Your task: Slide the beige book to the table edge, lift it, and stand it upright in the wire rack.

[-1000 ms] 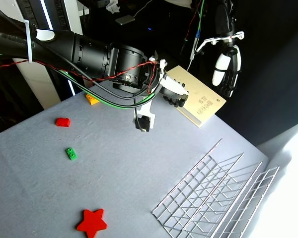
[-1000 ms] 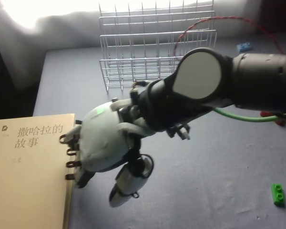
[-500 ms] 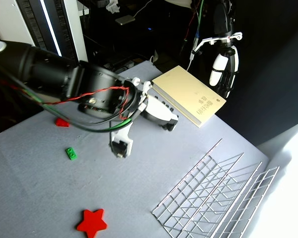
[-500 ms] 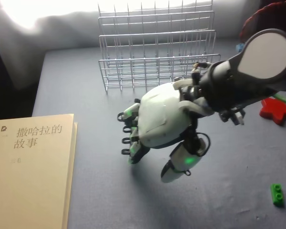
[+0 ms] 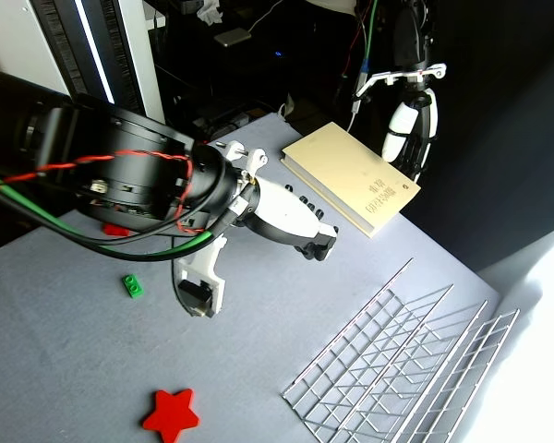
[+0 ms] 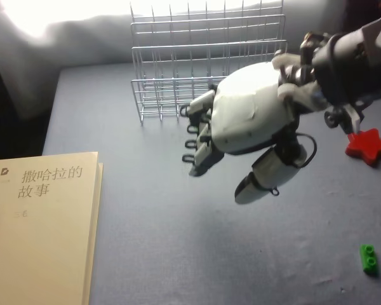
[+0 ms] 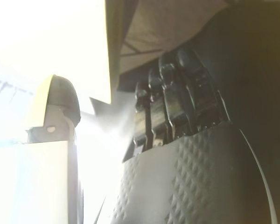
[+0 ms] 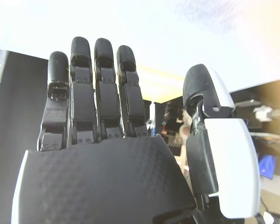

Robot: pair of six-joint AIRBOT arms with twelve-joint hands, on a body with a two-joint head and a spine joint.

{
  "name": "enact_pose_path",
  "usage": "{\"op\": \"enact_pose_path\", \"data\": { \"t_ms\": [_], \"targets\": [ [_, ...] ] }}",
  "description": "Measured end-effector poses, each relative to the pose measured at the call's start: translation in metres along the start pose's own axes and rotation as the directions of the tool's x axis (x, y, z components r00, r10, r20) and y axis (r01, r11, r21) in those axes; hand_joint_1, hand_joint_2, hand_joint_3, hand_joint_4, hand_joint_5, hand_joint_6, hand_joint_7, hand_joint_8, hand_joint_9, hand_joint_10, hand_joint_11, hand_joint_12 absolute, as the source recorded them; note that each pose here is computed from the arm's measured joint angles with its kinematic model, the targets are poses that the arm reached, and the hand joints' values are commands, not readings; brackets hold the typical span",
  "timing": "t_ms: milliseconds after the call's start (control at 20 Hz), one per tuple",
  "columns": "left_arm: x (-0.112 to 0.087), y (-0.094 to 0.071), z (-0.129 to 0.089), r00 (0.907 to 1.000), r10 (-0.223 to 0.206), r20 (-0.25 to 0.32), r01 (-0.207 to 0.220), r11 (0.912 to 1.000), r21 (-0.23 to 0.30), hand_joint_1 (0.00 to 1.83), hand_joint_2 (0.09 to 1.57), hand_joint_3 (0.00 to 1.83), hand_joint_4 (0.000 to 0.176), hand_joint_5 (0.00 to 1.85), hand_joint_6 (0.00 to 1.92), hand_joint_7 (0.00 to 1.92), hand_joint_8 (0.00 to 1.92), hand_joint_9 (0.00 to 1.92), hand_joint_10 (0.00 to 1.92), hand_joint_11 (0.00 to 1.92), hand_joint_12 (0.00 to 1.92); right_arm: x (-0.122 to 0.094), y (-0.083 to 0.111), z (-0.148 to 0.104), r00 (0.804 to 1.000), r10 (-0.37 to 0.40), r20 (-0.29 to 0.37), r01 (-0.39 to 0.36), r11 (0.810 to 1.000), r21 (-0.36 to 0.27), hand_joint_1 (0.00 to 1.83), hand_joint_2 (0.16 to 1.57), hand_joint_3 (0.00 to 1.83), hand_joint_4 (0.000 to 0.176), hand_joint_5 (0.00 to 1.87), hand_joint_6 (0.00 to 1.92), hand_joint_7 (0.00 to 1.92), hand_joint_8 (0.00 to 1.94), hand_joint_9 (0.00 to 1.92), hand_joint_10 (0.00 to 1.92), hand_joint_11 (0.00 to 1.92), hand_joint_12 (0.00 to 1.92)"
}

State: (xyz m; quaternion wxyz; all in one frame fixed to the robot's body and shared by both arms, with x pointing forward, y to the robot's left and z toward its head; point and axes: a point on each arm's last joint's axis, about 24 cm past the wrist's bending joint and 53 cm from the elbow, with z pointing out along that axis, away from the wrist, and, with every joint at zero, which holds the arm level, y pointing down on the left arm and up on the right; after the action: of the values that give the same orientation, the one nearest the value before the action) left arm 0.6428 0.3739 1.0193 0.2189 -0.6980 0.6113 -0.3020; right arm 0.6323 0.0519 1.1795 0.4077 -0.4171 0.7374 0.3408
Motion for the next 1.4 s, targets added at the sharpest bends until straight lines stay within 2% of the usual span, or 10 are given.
{"op": "enact_pose_path", "data": {
  "t_ms": [200, 450, 500, 650, 850, 1100, 1400],
  "targets": [
    [0.007, 0.008, 0.003, 0.9994, 0.031, -0.013, -0.031, 0.9993, -0.019, 0.94, 1.12, 0.0, 0.0, 0.3, 0.0, 0.31, 0.01, 0.37, 0.01, 0.0, 1.0, -0.01, -0.006, -0.015, 0.999, 0.007, 0.031, -0.008, 1.0, 0.023, 0.38, 1.21, 0.0, 0.0, 0.44, 0.0, 0.48, 0.0, 0.44, 0.0, 0.0, 1.0],
    [0.017, 0.014, 0.004, 0.9989, 0.034, -0.033, -0.035, 0.9989, -0.03, 0.95, 1.11, 0.0, 0.0, 0.3, 0.01, 0.3, 0.0, 0.36, 0.0, 0.0, 0.99, -0.009, 0.002, -0.024, 0.998, 0.056, 0.042, -0.057, 0.998, 0.016, 0.32, 1.23, 0.01, 0.0, 0.42, 0.0, 0.47, 0.0, 0.45, 0.0, 0.0, 1.02],
    [0.019, 0.016, 0.004, 0.9987, 0.034, -0.037, -0.035, 0.9988, -0.034, 0.96, 1.1, 0.0, 0.0, 0.31, 0.01, 0.34, 0.02, 0.39, 0.02, 0.01, 0.99, -0.013, 0.001, -0.027, 0.997, 0.059, 0.055, -0.06, 0.998, 0.02, 0.36, 1.22, 0.0, 0.0, 0.44, 0.0, 0.49, 0.0, 0.47, 0.01, 0.0, 1.05],
    [0.023, 0.017, 0.004, 0.9978, 0.049, -0.044, -0.051, 0.9981, -0.034, 0.92, 1.13, 0.0, 0.0, 0.31, 0.01, 0.32, 0.0, 0.36, 0.0, 0.0, 0.97, -0.017, -0.005, -0.034, 0.995, 0.071, 0.071, -0.073, 0.997, 0.033, 0.36, 1.22, 0.0, 0.0, 0.43, 0.0, 0.48, 0.0, 0.46, 0.01, 0.0, 1.04],
    [0.026, 0.021, 0.004, 0.9963, 0.067, -0.053, -0.07, 0.9967, -0.042, 0.97, 1.1, 0.0, 0.0, 0.3, 0.0, 0.32, 0.0, 0.36, 0.0, 0.0, 1.01, -0.022, -0.011, -0.043, 0.993, 0.074, 0.088, -0.078, 0.996, 0.047, 0.31, 1.23, 0.0, 0.0, 0.45, 0.01, 0.48, 0.0, 0.46, 0.0, 0.0, 1.05],
    [0.026, 0.021, 0.004, 0.9964, 0.067, -0.051, -0.069, 0.9967, -0.041, 1.03, 1.1, 0.0, 0.0, 0.36, 0.01, 0.37, 0.01, 0.41, 0.01, 0.01, 1.03, -0.018, -0.015, -0.054, 0.993, 0.081, 0.09, -0.087, 0.994, 0.059, 0.31, 1.23, 0.0, 0.0, 0.47, 0.01, 0.5, 0.01, 0.48, 0.01, 0.02, 1.07],
    [0.019, 0.015, 0.01, 0.9968, 0.071, -0.035, -0.072, 0.9971, -0.023, 1.08, 1.16, 0.01, 0.0, 0.44, 0.01, 0.45, 0.01, 0.5, 0.02, 0.12, 1.04, -0.016, -0.027, -0.068, 0.991, 0.085, 0.1, -0.094, 0.992, 0.09, 0.29, 1.23, 0.0, 0.0, 0.47, 0.01, 0.49, 0.0, 0.47, 0.0, 0.02, 1.07]
  ]
}}
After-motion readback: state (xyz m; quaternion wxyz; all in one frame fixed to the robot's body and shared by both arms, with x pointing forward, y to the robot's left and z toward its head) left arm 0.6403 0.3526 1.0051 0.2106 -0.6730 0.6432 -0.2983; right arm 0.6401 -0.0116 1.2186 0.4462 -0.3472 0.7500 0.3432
